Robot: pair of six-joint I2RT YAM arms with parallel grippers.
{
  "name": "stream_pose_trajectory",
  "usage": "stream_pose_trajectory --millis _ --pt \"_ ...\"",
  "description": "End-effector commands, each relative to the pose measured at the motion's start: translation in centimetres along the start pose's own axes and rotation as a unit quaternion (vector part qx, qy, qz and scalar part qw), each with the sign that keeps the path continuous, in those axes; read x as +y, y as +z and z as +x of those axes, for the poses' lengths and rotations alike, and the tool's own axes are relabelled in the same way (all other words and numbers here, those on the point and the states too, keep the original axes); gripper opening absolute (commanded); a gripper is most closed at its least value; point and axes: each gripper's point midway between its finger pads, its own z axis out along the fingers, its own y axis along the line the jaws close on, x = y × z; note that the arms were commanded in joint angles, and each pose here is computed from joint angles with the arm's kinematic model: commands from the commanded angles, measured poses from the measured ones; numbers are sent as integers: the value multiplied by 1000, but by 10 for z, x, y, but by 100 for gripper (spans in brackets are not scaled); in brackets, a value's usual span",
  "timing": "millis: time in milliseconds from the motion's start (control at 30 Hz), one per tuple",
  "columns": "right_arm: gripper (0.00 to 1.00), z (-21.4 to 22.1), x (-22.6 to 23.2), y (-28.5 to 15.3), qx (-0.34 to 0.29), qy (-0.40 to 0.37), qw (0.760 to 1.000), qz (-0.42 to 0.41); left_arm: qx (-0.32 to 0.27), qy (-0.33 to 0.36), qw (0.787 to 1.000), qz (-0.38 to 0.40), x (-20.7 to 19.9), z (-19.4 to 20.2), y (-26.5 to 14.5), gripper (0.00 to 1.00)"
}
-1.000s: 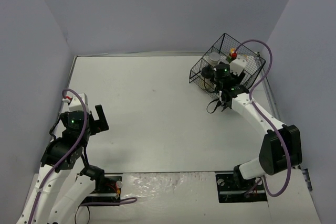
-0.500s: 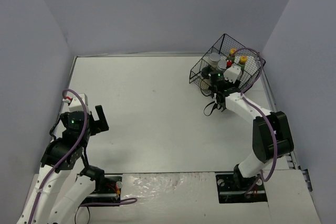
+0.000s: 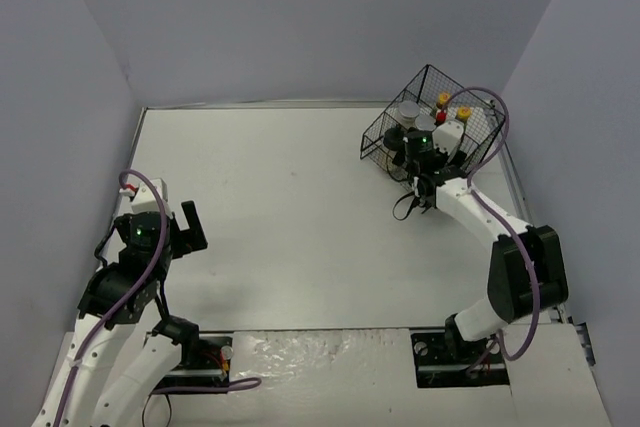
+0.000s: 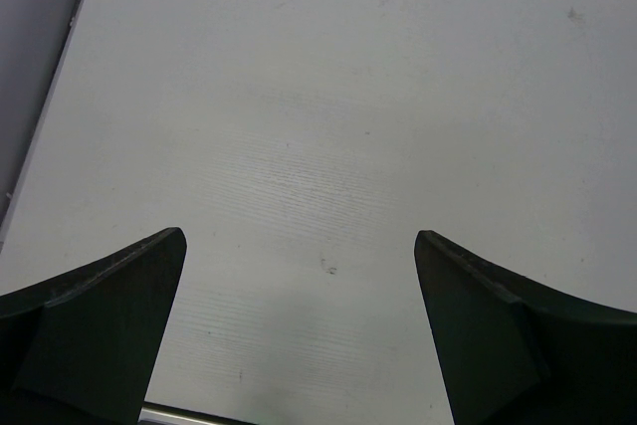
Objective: Organize the condiment bottles
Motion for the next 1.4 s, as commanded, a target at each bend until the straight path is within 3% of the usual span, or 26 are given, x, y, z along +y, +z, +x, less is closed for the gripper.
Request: stream_pose_trajectory --millis 0,167,433,667,933,1367 --pt "100 -83 5 -65 -78 30 994 -70 -24 -5 1000 9 -6 -17 2 97" --pt "100 -109 -20 -123 -123 -3 986 -113 -23 -3 1000 15 -8 -17 2 97" --pt "100 -105 -79 -196 -197 -27 968 -152 -15 7 1000 23 -12 -16 5 97" --pt "100 -81 -116 -216 -217 -44 964 -148 -14 22 999 27 -15 -19 8 97" --pt "100 -86 -144 -227 -253 8 961 -113 -7 23 999 33 -19 -16 11 97" --pt "100 -84 -128 -231 -244 -12 957 -156 -3 22 999 42 -24 -15 14 97"
